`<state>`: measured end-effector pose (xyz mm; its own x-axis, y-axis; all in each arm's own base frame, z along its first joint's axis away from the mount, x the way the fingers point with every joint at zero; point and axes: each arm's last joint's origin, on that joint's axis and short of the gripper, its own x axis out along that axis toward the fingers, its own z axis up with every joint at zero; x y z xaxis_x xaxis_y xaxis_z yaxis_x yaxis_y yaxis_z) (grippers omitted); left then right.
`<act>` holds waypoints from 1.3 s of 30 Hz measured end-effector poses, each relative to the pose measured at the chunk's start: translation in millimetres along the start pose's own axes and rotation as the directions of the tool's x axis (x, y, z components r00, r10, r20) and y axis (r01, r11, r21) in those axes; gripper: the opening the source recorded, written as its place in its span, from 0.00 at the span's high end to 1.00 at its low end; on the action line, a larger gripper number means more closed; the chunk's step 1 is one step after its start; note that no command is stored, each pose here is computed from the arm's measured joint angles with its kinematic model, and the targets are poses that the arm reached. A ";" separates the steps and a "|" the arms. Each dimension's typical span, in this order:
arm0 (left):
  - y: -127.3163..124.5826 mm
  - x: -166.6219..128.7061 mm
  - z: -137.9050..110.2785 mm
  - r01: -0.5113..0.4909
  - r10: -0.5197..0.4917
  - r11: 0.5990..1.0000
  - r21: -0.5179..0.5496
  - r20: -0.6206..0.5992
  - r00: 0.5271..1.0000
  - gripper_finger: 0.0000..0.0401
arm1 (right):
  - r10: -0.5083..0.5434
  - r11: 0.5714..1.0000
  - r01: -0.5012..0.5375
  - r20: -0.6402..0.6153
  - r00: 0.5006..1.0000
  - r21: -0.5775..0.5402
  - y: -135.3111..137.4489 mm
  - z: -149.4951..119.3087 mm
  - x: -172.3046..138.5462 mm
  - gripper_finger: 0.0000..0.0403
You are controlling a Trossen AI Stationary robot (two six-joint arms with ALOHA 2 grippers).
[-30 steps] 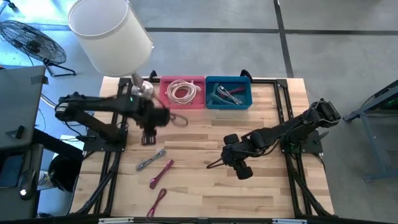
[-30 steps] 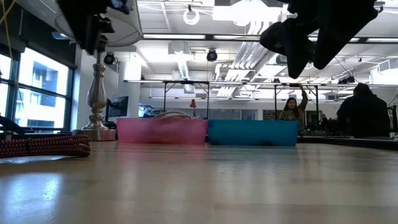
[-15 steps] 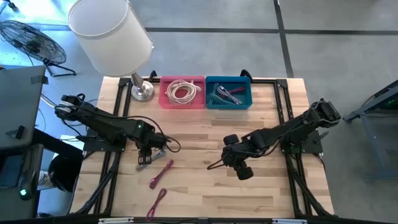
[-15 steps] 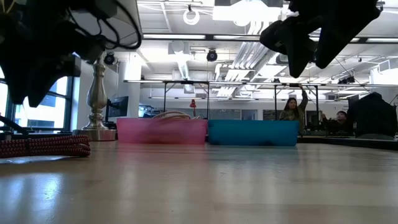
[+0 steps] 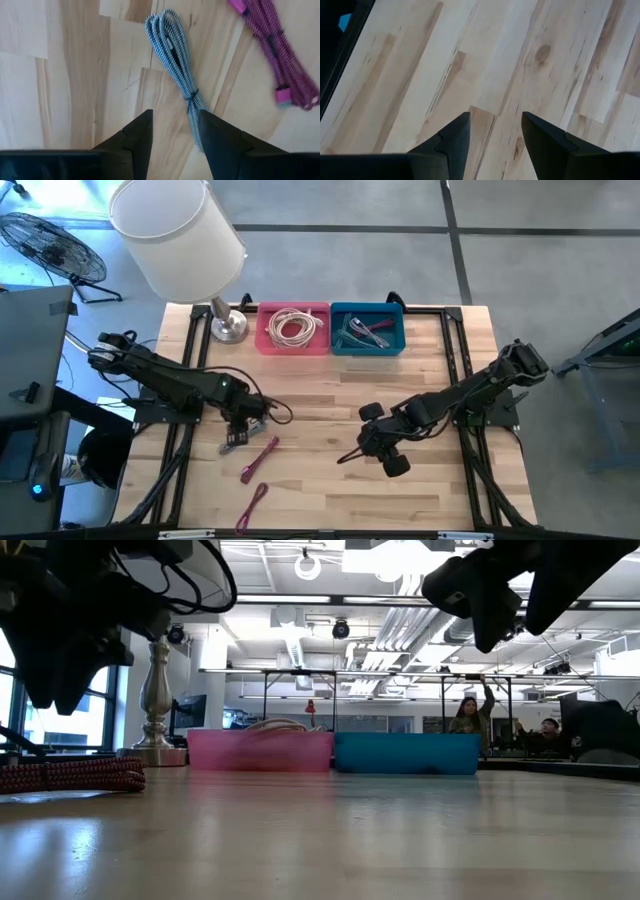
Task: Pick & Place USB Port
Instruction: Put the small black and white charger cable into the blue bin
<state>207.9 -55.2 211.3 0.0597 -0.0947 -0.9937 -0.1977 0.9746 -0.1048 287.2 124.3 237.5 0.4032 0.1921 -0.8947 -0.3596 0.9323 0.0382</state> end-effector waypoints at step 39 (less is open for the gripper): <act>-1.0 80.6 13.7 -0.072 0.044 0.983 -0.167 -0.164 0.985 0.61 | -0.003 0.998 0.002 -0.015 1.000 -0.060 25.2 -3.8 -0.1 0.58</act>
<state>226.4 -61.0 131.8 -0.1106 -0.0836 -0.9903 -0.3621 0.9313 -0.0381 274.9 146.6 236.8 0.3913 0.1845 -0.9016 -0.4084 0.9127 0.0095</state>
